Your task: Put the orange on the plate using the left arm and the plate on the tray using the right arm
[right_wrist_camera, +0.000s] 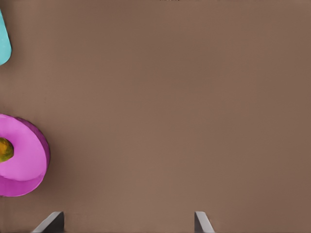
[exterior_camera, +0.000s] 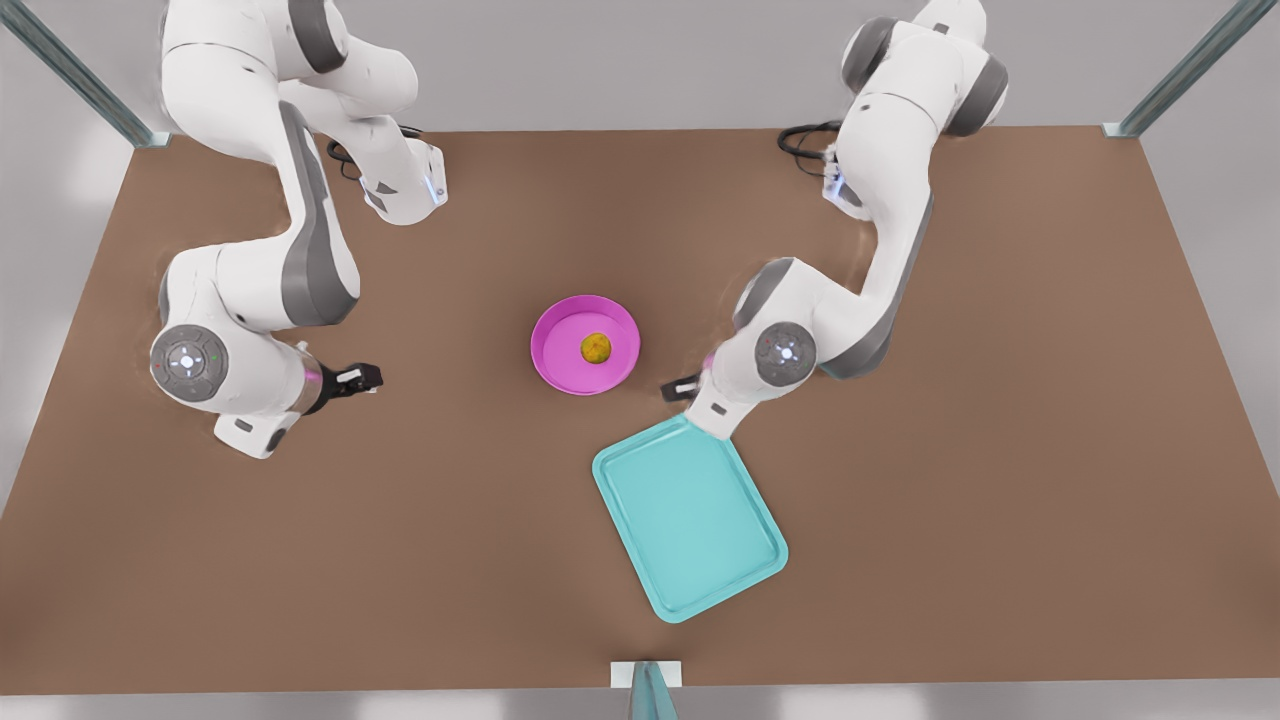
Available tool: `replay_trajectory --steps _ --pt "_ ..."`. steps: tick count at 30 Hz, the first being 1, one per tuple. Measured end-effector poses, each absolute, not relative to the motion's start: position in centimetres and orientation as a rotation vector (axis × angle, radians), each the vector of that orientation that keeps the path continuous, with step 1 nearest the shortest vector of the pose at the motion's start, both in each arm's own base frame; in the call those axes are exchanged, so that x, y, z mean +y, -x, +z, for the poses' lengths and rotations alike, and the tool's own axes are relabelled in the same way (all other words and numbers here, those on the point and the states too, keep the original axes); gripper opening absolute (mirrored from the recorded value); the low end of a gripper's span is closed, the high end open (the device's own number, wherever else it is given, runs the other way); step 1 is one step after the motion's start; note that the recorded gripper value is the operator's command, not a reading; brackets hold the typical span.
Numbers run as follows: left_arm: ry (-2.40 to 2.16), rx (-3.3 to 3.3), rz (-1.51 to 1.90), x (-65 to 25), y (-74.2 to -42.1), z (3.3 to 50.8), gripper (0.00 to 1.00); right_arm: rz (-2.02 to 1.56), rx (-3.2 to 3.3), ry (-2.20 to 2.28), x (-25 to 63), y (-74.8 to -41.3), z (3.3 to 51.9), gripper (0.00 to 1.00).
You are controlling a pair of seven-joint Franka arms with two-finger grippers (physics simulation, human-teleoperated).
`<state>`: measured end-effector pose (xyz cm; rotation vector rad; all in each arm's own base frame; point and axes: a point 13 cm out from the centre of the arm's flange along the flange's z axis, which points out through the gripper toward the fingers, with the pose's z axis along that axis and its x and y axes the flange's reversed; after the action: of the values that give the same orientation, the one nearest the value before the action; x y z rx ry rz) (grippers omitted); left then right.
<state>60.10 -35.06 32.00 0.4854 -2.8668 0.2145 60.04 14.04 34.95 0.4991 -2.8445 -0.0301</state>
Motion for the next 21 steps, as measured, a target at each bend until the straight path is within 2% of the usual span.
replay_trajectory --steps 1,2,3,5,8,10,14,21 --pt "-0.669 -2.876 0.168 -24.8 -63.3 36.3 1.0 -0.096 -2.816 -0.55 18.9 -59.6 32.2 1.0" --pt "-0.816 -2.861 0.114 -16.0 -64.3 39.4 1.0 -0.163 -2.789 -0.561 22.4 -58.9 29.7 1.0" --pt "-0.911 -2.83 0.069 -9.8 -63.9 41.2 1.0 -0.218 -2.76 -0.555 25.2 -57.6 27.4 1.0" --pt "-0.914 -2.786 0.084 -4.6 -61.5 44.2 1.0 -0.269 -2.713 -0.574 31.0 -52.9 24.1 1.0" --pt "-0.748 -2.817 0.06 -4.6 -56.7 45.8 1.0 -0.29 -2.707 -0.502 32.4 -46.1 22.4 1.0" --pt "-0.679 -2.848 0.029 -4.6 -56.2 46.7 1.0 -0.294 -2.714 -0.414 31.1 -43.8 21.3 1.0" --pt "-0.581 -2.83 -0.02 -4.2 -56.3 44.8 1.0 -0.342 -2.734 -0.233 31.0 -41.6 17.6 1.0" --pt "-0.395 -2.862 -0.018 -6.7 -56.4 45.5 1.0 -0.423 -2.732 0.032 33.6 -41.3 11.4 1.0"
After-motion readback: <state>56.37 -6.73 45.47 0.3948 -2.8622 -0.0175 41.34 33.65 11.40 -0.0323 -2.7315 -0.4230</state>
